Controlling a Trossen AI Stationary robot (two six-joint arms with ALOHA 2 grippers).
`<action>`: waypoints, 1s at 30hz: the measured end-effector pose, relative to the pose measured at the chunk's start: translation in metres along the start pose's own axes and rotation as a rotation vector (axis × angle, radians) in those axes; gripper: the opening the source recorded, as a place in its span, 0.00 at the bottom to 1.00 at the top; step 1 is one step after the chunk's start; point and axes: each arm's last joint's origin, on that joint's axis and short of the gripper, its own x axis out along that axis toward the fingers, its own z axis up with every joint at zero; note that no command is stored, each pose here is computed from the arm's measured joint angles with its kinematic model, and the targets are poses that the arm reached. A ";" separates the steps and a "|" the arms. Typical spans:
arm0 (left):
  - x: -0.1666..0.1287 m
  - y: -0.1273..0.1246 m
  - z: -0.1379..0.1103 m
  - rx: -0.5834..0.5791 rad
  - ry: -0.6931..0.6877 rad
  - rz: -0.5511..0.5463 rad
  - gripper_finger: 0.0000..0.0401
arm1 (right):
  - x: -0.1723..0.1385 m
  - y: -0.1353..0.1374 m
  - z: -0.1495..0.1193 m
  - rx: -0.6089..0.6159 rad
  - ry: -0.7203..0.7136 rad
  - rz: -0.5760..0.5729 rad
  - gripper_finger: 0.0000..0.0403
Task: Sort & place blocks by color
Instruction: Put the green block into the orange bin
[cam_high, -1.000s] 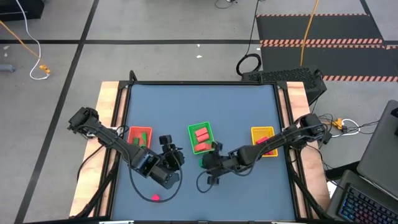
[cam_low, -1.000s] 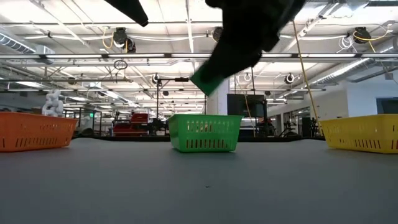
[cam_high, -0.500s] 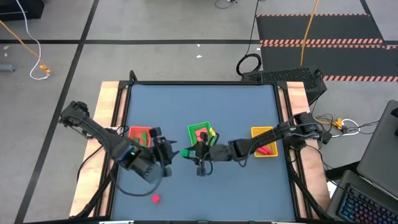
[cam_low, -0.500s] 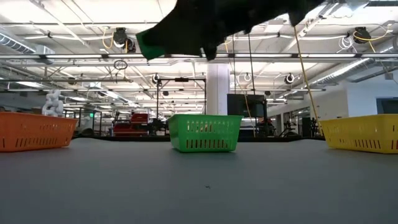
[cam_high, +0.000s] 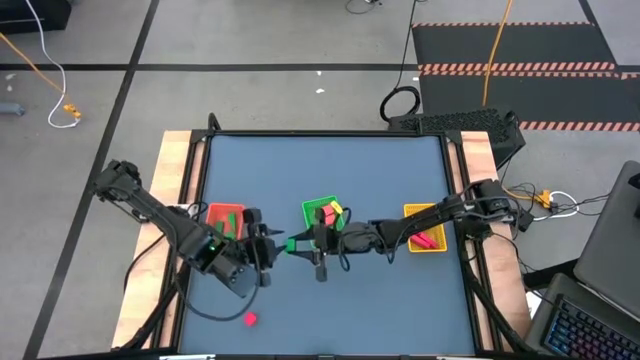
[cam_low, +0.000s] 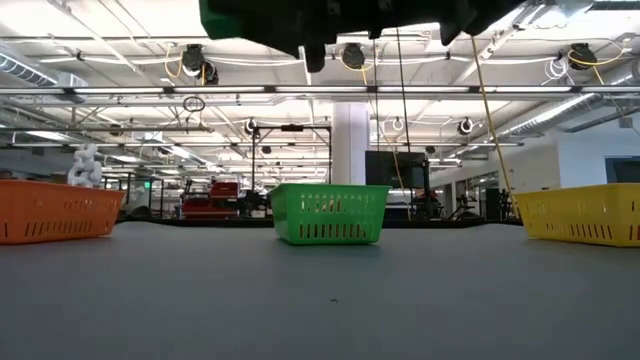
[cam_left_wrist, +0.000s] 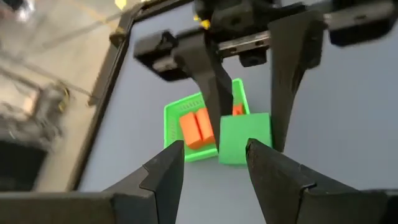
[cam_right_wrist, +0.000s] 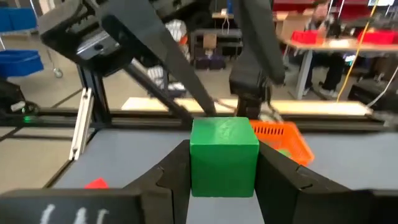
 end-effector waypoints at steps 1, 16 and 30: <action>0.001 -0.002 -0.002 0.046 -0.005 0.003 0.44 | 0.000 0.000 -0.001 0.010 0.014 -0.001 0.31; 0.000 -0.026 -0.025 0.668 -0.036 0.011 0.44 | -0.003 -0.012 0.016 0.190 -0.048 0.055 0.32; 0.009 -0.028 -0.031 0.790 -0.051 0.215 0.44 | -0.004 -0.011 0.017 0.207 -0.060 0.067 0.32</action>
